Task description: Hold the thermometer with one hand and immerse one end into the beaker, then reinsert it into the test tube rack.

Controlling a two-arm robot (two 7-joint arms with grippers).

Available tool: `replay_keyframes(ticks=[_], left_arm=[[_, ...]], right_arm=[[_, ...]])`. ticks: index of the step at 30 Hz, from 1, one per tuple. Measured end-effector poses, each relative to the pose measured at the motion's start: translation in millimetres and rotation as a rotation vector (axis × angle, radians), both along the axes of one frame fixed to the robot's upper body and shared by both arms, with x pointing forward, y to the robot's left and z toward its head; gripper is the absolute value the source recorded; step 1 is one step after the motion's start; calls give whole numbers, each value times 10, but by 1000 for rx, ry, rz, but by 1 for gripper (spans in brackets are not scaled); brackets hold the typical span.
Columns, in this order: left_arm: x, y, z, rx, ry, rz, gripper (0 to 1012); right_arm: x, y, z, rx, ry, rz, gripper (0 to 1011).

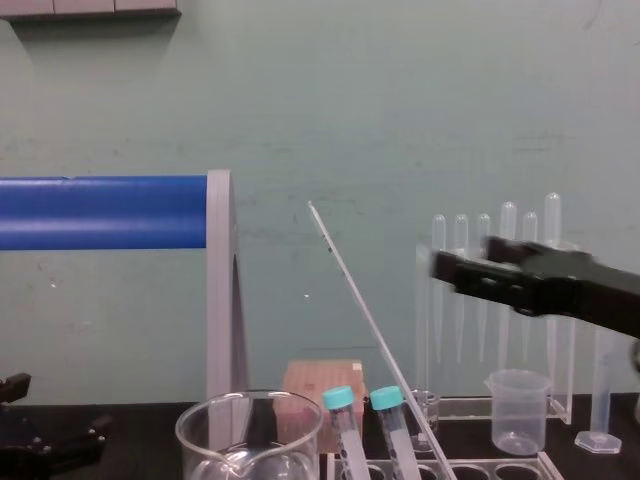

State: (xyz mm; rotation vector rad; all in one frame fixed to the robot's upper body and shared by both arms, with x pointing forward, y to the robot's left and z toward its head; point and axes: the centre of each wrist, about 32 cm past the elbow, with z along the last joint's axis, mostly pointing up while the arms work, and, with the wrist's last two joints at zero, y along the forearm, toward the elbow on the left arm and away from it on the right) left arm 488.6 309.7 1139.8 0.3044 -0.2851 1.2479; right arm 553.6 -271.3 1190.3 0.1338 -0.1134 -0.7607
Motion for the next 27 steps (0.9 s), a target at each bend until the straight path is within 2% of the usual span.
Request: replay_keyframes(ticks=[1,2,3,4,6,10,14,27], left_arm=[[0,0,0,0,0,0,1008],[0,0,0,0,0,0,1008],[0,0,0,0,0,0,1008],[0,0,0,0,0,0,1008],[0,0,0,0,0,0,1008],[0,0,0,0,0,0,1008],[0,0,0,0,0,0,1008],[0,0,0,0,0,0,1008]], right_arm=[[-28,-30,-19,-9,1,-51,955],[-76,-78,-64,-32,11,-139,982],[-76,-78,-64,-32,11,-139,998],[-123,-129,-124,-64,34,-227,1003],[-184,-190,-230,-107,88,-317,1003],[-251,-248,-365,-148,158,-392,1003],[-276,-255,-421,-158,173,-420,1003],[-275,-259,-413,-159,172,-424,1003]])
